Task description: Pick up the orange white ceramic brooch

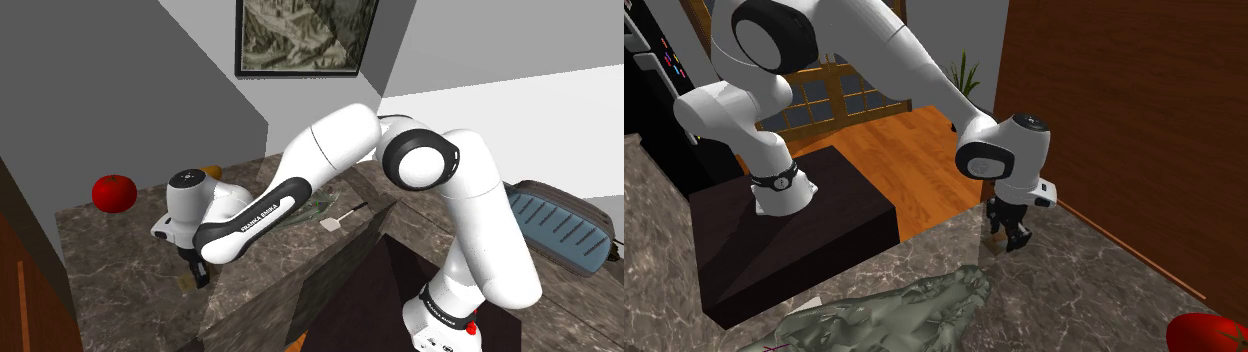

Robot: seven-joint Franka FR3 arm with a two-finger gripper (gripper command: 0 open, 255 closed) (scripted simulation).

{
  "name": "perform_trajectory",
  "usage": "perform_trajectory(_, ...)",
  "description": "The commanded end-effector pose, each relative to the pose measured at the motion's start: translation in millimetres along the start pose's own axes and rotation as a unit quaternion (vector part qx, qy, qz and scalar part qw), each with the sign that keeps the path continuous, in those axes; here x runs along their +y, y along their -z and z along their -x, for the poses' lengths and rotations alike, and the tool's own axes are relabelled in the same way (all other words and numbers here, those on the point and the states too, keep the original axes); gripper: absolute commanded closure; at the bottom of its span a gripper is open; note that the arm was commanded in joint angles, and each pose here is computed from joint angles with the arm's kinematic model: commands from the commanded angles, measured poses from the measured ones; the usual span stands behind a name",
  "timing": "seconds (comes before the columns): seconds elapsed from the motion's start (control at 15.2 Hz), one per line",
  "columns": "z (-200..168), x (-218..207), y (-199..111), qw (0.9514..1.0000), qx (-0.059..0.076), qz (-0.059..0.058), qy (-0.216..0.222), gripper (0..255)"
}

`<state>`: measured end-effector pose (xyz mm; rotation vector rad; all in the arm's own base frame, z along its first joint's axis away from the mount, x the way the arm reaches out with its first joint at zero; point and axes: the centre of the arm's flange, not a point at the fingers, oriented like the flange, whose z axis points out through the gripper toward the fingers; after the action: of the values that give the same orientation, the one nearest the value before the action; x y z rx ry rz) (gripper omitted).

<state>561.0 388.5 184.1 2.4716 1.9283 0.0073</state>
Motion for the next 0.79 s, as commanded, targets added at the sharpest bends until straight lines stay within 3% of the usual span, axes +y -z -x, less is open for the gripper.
perform_trajectory(0.0, 1, 2, -3, 1.0000, 0.000, 0.001, -0.002, 255)
perform_trajectory(0.73, 3, 2, 50, 1.0000, 0.000, 0.000, -0.002, 255)
